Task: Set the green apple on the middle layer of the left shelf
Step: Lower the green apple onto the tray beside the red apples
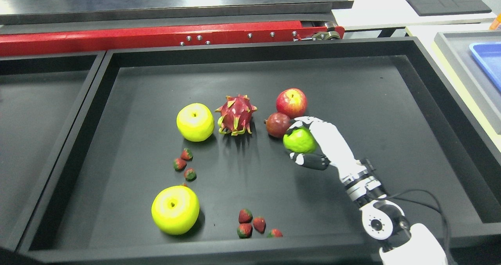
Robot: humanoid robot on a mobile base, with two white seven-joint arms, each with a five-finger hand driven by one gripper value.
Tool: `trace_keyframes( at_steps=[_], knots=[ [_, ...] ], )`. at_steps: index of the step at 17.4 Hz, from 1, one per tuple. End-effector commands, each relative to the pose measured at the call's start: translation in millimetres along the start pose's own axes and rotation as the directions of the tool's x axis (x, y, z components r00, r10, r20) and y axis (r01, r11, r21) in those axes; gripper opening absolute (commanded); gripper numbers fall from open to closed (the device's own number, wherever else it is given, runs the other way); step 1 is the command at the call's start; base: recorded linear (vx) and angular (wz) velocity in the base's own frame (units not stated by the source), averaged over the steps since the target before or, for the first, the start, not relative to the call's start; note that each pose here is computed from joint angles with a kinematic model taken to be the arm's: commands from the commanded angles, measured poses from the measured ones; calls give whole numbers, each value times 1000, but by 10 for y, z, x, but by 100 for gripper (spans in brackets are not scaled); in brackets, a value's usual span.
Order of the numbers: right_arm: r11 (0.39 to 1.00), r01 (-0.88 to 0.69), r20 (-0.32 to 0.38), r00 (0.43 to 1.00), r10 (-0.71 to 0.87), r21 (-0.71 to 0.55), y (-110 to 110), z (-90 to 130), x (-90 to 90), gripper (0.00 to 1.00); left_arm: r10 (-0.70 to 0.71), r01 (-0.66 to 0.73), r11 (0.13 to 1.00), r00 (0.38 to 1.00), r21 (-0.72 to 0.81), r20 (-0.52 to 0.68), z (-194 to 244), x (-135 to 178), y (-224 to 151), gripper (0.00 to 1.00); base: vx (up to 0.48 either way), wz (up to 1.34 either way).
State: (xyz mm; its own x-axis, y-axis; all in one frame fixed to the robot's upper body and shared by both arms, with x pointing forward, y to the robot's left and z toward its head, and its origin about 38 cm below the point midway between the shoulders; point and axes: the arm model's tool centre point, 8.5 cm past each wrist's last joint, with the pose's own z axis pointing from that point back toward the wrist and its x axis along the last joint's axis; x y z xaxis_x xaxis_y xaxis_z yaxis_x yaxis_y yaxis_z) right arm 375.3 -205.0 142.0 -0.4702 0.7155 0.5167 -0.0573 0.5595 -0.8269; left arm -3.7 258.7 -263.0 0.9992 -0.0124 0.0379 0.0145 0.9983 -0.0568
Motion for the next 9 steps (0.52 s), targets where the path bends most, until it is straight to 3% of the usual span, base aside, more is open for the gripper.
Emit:
trace_keyframes(
  at_steps=[1,3,5,6,7,8,9],
  knots=[
    [972,31,217,973,-83,234,810,-105,777,3,-1,1,1000,1000,18,-2,16,-7,112,100,213,-146],
    [962,55,249,961,-124,269,998,-67,943,3,-1,1,1000,1000,18,-2,16,-7,112,100,170,-133],
    [955,74,236,961,-145,286,1096,-95,973,5,-1,1,1000,1000,18,-1,15,-2,112,100,159,-103],
    [948,84,220,963,-157,307,1128,-105,946,12,-1,1,1000,1000,18,-2,16,-7,112,100,143,-82],
    [935,90,194,967,-164,342,1154,-97,901,41,-1,1,1000,1000,18,-1,15,-2,112,100,143,-82],
    [937,100,170,972,-165,335,1081,-107,805,99,-1,1,1000,1000,18,-1,15,-2,112,100,114,-93],
    [945,130,129,976,-175,301,958,-118,661,100,-1,1,1000,1000,18,-1,15,-2,112,100,114,-93]
  ],
)
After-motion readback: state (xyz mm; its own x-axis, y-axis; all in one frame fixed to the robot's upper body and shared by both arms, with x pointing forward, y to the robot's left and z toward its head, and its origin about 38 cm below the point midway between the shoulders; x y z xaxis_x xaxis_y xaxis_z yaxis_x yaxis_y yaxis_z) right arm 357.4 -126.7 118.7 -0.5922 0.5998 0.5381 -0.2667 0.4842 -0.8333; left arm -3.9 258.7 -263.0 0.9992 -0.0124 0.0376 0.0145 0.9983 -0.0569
